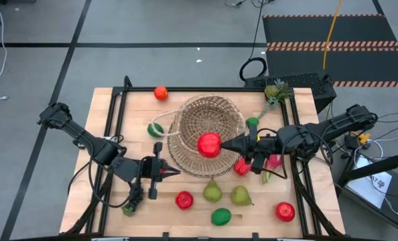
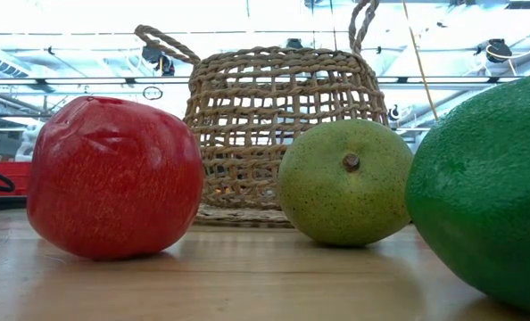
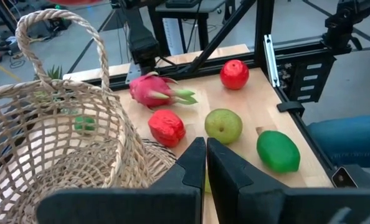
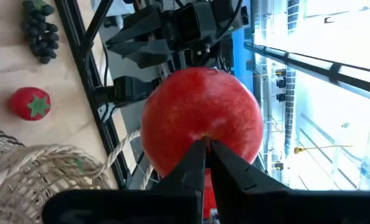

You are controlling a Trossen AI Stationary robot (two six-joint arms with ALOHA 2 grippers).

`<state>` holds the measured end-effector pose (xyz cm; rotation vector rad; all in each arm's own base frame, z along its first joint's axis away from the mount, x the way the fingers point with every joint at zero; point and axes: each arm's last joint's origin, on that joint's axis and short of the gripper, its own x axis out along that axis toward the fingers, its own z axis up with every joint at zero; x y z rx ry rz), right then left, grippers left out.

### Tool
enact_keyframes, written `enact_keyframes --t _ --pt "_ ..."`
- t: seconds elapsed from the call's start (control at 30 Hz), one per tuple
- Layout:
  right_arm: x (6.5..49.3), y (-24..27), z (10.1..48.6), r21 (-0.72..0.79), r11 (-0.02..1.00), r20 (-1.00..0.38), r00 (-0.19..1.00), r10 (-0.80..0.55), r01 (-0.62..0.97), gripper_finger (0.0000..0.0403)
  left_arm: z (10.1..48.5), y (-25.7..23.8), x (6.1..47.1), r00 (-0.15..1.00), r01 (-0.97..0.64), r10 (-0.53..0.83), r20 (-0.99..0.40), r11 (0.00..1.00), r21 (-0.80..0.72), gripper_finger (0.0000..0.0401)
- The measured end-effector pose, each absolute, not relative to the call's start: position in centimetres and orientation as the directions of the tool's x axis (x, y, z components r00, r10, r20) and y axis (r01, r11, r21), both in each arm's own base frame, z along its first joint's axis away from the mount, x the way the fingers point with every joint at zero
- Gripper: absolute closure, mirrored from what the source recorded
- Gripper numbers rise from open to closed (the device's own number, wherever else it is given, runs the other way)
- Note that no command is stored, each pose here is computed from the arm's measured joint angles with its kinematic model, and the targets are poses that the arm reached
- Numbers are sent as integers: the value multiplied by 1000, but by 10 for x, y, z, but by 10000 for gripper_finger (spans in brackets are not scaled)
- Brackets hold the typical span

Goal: Build produce basket
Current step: Put the top right red apple into the basket

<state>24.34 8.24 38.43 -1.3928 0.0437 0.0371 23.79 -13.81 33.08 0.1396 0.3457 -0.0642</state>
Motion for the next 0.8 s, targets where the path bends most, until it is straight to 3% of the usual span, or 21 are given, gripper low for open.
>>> enact_keyframes --t 0.4,0.57,0.8 --pt "243 82 384 -959 278 -52 999 -3 -49 397 331 -138 238 940 89 -40 -338 987 131 382" --pt "246 81 388 -896 444 -7 997 -74 26 400 331 -138 238 941 89 -40 -337 987 131 382" --pt "247 79 392 -627 770 44 992 -116 118 401 331 -138 238 941 88 -40 -336 988 130 382"
